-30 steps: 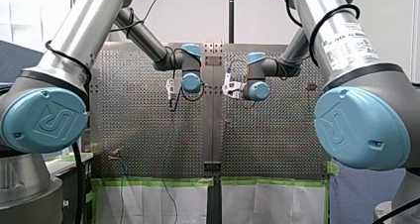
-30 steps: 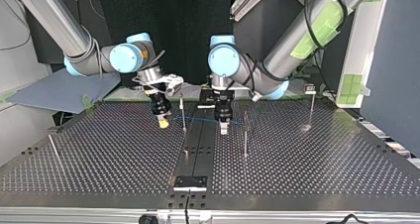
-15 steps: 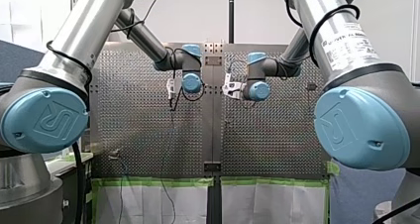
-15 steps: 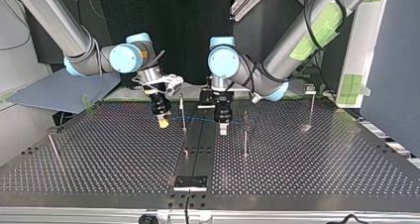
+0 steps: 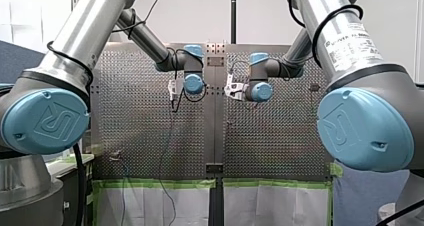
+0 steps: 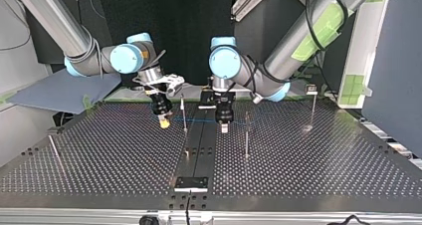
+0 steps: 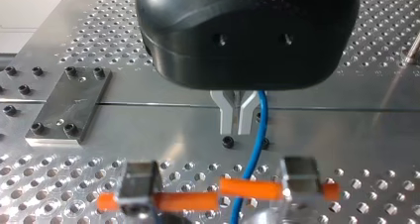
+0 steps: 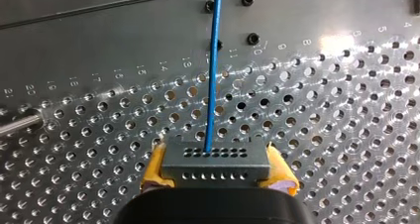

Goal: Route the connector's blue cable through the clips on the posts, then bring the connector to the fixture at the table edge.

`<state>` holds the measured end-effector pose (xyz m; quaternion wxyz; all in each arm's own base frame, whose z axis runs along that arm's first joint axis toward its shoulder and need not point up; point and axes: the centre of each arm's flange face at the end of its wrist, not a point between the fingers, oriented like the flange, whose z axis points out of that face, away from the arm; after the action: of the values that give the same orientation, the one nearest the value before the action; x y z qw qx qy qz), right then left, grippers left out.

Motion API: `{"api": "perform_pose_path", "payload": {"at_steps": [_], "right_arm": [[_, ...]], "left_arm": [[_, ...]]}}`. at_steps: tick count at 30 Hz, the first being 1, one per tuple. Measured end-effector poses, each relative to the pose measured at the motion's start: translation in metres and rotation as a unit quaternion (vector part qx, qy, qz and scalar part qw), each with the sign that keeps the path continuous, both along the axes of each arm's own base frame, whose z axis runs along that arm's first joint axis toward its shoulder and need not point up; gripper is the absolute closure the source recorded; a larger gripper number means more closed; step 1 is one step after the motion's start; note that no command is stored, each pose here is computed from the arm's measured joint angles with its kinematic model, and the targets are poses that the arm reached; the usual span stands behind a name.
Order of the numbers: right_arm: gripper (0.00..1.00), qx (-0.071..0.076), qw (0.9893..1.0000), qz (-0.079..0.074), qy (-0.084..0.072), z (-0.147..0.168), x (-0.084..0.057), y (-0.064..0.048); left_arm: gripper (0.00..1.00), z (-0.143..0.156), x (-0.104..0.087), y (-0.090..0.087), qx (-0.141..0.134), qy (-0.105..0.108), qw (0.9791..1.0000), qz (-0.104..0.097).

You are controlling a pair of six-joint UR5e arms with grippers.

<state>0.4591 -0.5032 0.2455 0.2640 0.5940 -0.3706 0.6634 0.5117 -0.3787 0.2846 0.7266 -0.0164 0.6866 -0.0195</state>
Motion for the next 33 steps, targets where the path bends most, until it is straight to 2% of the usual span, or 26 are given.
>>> {"api": "perform_pose_path", "payload": {"at_steps": [11,23,33], "right_arm": [[1.00,0.020,0.9997,-0.003,0.012,-0.009,-0.006,0.003],[1.00,0.034,0.9992,-0.006,0.022,-0.020,-0.011,0.009],[1.00,0.043,0.9984,-0.012,0.035,-0.032,-0.018,0.013]], "left_arm": [[1.00,-0.007,-0.007,-0.004,0.004,0.003,1.0000,-0.007],[1.00,-0.025,-0.015,-0.005,0.009,0.010,0.9998,-0.015],[1.00,-0.068,-0.018,-0.019,0.028,0.036,0.9985,-0.029]]}}
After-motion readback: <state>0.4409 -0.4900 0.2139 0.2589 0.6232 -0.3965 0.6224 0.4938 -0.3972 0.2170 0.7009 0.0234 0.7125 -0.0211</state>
